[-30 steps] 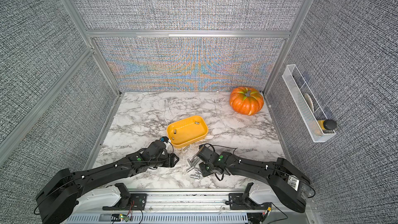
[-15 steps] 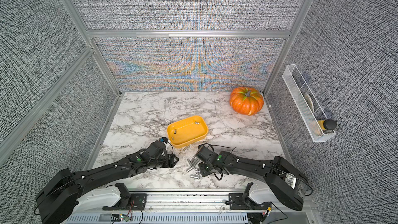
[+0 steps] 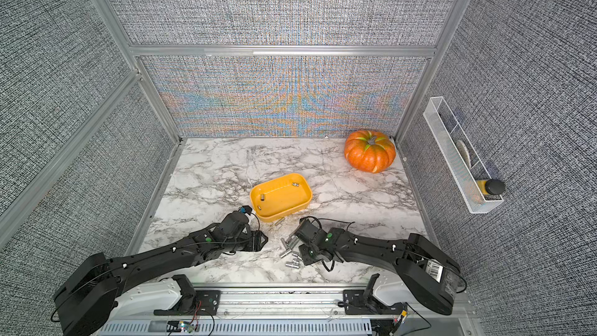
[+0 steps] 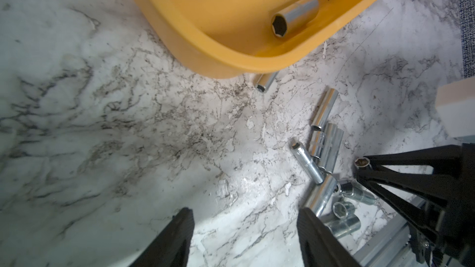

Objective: Put the socket on the desktop into the storage box
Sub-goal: Pick up the socket head at the center of the board.

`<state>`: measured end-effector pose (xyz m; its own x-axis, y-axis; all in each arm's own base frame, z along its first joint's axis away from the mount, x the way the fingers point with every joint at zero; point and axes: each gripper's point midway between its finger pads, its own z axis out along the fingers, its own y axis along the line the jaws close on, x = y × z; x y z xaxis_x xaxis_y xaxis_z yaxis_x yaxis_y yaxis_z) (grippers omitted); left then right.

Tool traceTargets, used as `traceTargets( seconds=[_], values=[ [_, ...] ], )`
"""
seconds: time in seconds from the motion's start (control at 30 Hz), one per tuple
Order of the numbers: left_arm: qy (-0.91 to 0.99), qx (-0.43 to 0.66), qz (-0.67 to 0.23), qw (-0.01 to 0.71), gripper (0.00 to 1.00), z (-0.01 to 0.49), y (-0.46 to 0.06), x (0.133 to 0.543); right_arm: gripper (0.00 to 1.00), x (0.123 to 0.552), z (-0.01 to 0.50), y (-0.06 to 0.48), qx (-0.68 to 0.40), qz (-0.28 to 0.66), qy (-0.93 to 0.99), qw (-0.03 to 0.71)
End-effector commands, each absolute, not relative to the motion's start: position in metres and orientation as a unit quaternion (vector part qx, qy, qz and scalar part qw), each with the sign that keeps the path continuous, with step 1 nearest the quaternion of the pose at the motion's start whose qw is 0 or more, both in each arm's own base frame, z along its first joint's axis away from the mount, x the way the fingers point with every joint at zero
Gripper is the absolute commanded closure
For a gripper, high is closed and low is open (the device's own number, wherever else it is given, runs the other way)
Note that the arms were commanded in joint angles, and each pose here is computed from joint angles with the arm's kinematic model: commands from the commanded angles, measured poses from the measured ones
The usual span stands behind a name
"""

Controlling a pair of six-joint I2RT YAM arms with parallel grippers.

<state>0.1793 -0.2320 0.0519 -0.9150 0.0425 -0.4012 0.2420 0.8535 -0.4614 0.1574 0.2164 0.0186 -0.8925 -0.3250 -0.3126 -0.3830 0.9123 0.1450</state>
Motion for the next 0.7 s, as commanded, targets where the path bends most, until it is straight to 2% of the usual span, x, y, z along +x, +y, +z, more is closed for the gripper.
traceTargets(
  seconds=[0.0,0.13,0.27,0.4,0.67],
  values=[
    [0.942,0.076,-0.259,0.201,0.31,0.054,-0.233,0.183,0.79,0.159,0.014,0.208,-0.169,0.079,0.972,0.142],
    [0.945,0.070,-0.247,0.205,0.31,0.053,-0.230,0.186,0.87,0.162,0.014,0.200,-0.152,0.054,0.976,0.144],
    [0.946,0.064,-0.235,0.213,0.31,0.054,-0.226,0.189,1.00,0.174,0.026,0.187,-0.121,0.014,0.979,0.161],
    [0.956,0.048,-0.190,0.217,0.31,0.049,-0.211,0.194,1.00,0.203,0.061,0.175,-0.072,-0.008,0.976,0.207],
    [0.945,0.040,-0.211,0.248,0.31,0.067,-0.216,0.202,1.00,0.298,0.157,0.215,-0.024,0.182,0.930,0.319]
  ],
)
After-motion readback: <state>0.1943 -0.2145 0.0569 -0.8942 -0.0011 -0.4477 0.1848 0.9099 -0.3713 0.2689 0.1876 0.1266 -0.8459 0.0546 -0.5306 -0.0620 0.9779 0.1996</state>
